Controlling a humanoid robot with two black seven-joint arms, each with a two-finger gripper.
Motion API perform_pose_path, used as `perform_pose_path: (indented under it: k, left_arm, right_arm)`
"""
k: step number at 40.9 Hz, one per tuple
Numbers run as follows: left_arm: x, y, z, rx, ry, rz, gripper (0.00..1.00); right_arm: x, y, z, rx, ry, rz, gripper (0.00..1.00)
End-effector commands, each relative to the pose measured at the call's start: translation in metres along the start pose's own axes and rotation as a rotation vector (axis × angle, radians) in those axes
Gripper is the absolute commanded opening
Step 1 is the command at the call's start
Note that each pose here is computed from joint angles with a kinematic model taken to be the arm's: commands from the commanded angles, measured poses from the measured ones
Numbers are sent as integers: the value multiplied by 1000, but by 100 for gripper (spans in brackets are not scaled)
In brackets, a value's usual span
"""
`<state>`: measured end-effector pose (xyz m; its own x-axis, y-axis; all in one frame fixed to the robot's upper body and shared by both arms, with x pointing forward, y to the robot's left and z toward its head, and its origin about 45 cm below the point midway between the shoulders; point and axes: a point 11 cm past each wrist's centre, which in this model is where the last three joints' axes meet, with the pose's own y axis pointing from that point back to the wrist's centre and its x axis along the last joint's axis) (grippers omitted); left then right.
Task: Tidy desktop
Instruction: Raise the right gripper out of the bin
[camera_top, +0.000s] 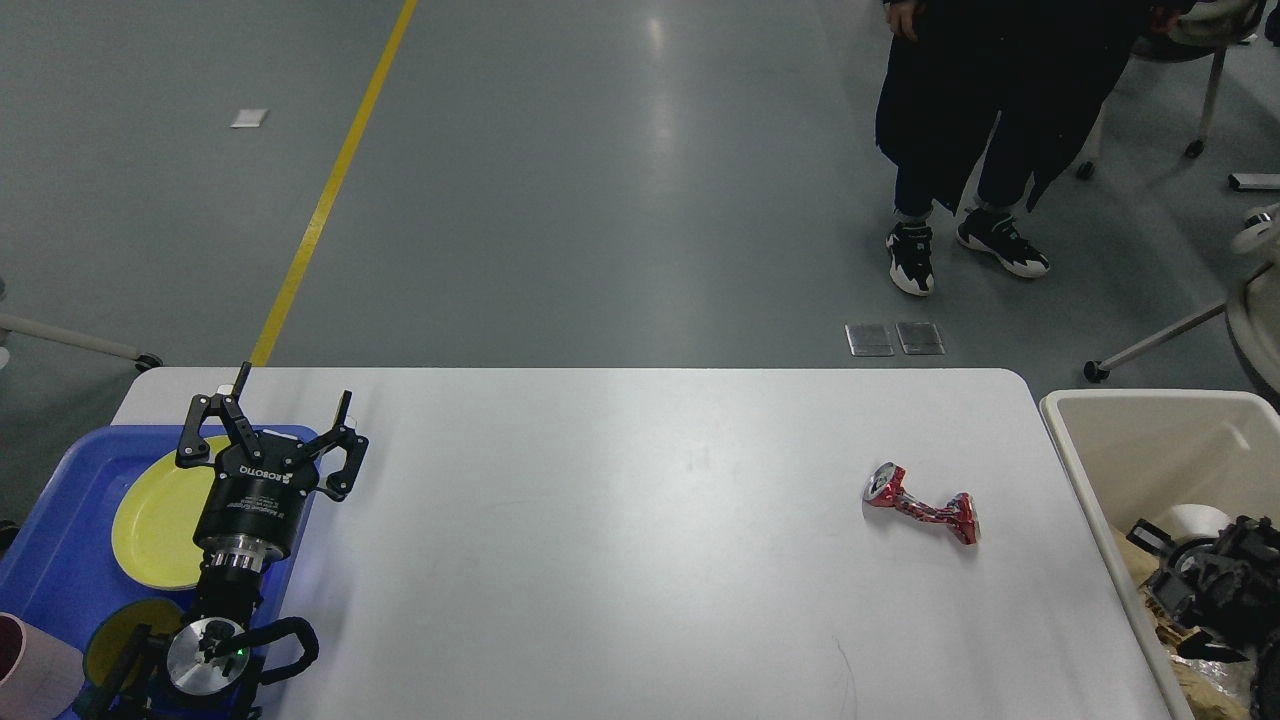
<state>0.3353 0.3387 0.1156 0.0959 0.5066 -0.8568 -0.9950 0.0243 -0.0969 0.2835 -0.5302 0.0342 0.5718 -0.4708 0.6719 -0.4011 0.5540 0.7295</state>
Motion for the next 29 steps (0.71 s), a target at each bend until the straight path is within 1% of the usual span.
perform_pose_path:
  k: [1,2,3,4,5,6,8,9,14,24,29]
  left_arm:
    - [0,0,0,0,0,0,96]
    - [0,0,0,0,0,0,96]
    - [0,0,0,-2,0,0,96]
    - [0,0,0,0,0,0,96]
    - [0,0,0,-2,0,0,96]
    - [0,0,0,0,0,0,96]
    - [0,0,0,-2,1,0,96]
    - [0,0,0,0,0,0,96]
    - [0,0,0,0,0,0,96]
    - [0,-1,0,0,0,-1,96]
    - [0,0,0,0,0,0,96]
  right_arm:
    - [-8,-1,5,-8,-1,-10,0]
    - [-7,-1,5,-8,-2,-9,0]
    - [-7,-1,5,-8,-5,-4,4]
    - [-7,-1,5,-9,-5,5,17]
    - [-6,-1,6,-11,-6,17,33]
    - [-4,-1,6,-10,-10,53,66]
    - [-1,-1,6,-8,-16,97,96]
    - [-1,-1,5,-6,-17,107,100]
    - [-9,0,3,-4,-14,98,100]
    - [-9,0,2,-1,-15,71,100]
    - [7,2,-4,9,-25,66,100]
